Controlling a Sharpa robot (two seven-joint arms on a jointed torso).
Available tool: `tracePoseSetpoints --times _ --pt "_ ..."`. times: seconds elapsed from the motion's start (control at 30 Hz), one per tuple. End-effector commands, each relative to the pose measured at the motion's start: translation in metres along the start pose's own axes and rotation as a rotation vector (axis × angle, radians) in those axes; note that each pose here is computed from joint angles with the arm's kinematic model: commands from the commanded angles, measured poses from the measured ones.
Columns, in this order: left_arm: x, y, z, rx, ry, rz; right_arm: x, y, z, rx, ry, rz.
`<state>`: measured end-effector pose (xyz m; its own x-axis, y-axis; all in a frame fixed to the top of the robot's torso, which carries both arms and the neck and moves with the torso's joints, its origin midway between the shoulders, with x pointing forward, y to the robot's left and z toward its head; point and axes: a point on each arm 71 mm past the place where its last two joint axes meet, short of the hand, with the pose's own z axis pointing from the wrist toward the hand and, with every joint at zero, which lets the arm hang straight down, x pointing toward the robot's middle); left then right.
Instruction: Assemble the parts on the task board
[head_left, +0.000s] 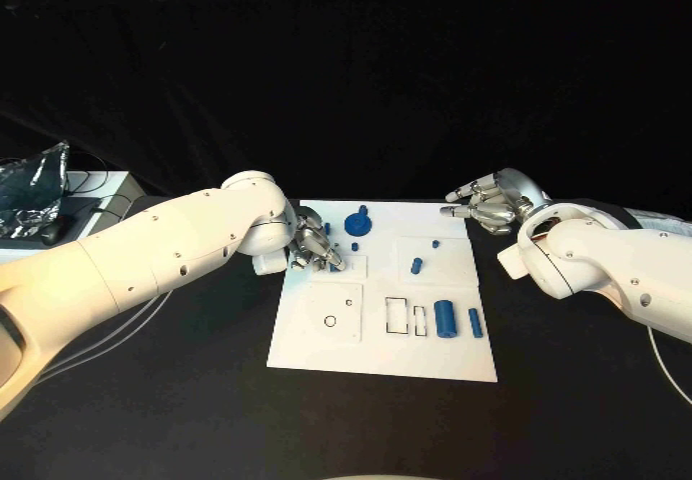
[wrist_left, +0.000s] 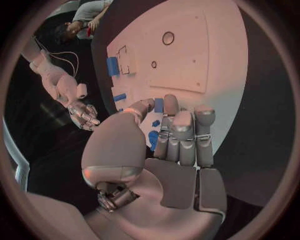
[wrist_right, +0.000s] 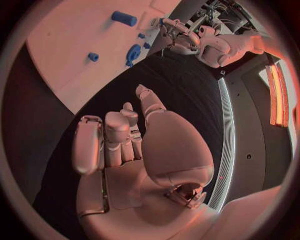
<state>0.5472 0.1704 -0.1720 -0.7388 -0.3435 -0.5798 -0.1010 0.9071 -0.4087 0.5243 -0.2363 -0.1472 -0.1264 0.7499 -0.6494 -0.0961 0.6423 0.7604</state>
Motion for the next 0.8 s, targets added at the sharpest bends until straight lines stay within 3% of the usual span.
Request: tracePoseSetpoints --times 0.03,0.2,0.47,0.8 --pt "0.0008 -0.0011 0.0000 -0.004 0.065 0.046 0.002 0.001 0.000 -0.018 0.017 -0.011" --pt "-0.0074 -0.0054 0.0021 -0.019 0.057 0.062 0.003 0.001 0.000 -0.017 0.018 -0.011" --pt "-0.0167 -0.0196 0.0069 -0.043 0.040 0.106 0.004 0.002 0.001 -0.018 0.021 -0.011" --pt "-0.0198 -0.0361 0.0110 -0.072 0.110 0.191 0.007 0.004 0.001 -0.020 0.026 -0.011"
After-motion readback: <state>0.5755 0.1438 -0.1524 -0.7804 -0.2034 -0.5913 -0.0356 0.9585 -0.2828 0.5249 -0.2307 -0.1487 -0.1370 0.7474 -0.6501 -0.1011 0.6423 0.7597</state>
